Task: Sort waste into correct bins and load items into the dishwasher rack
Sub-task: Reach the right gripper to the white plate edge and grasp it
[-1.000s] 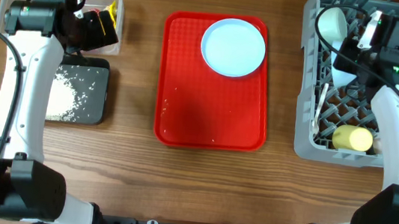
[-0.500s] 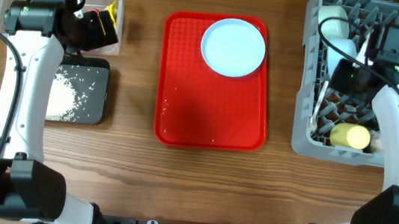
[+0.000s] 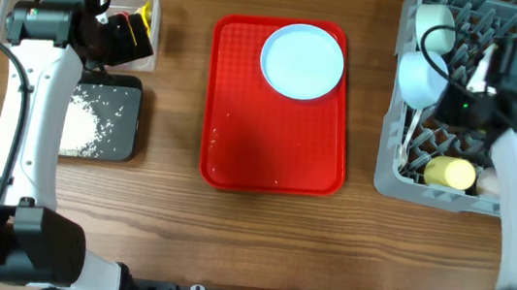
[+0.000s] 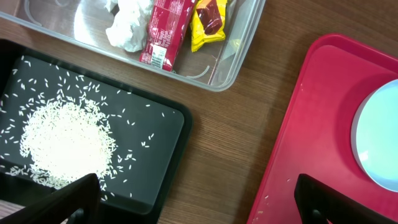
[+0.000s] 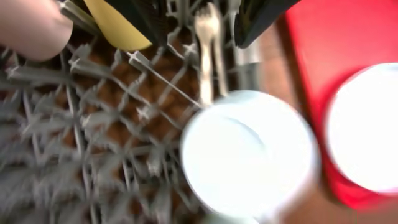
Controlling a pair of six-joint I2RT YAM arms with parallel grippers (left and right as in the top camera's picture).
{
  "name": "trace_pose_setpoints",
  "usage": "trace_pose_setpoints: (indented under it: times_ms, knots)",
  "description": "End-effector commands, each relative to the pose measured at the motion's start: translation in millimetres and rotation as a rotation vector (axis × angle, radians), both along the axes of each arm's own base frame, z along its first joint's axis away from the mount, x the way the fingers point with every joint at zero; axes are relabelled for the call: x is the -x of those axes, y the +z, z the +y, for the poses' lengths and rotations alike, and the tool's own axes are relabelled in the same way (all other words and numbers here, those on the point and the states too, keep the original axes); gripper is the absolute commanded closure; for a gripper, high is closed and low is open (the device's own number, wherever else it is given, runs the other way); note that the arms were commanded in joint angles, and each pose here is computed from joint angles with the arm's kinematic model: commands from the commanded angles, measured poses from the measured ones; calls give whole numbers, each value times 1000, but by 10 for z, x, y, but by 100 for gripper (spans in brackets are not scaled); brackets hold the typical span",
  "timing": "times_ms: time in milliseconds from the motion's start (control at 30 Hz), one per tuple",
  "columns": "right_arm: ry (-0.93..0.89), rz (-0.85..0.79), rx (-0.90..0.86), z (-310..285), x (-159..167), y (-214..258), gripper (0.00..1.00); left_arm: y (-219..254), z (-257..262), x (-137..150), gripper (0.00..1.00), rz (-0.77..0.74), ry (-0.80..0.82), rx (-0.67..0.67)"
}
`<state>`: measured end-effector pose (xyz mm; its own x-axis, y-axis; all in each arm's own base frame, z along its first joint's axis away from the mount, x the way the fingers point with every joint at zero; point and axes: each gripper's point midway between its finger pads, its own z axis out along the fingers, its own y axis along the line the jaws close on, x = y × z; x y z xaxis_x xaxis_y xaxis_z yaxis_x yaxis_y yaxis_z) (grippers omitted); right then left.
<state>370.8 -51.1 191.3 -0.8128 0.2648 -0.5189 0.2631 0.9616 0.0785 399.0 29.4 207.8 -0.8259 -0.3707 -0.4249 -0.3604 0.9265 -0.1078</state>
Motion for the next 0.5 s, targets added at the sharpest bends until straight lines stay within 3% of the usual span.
trace_pose_setpoints:
  times_ms: [0,267,467]
  knots:
    - [139,-158,-75,299,46,467,60,-34,12,-7,0,6,11,8]
    - [347,-188,-84,996,-46,491,59,-34,12,-7,0,6,10,8]
    - [415,-185,-121,1798,-410,130,49,-34,10,-7,0,6,10,8]
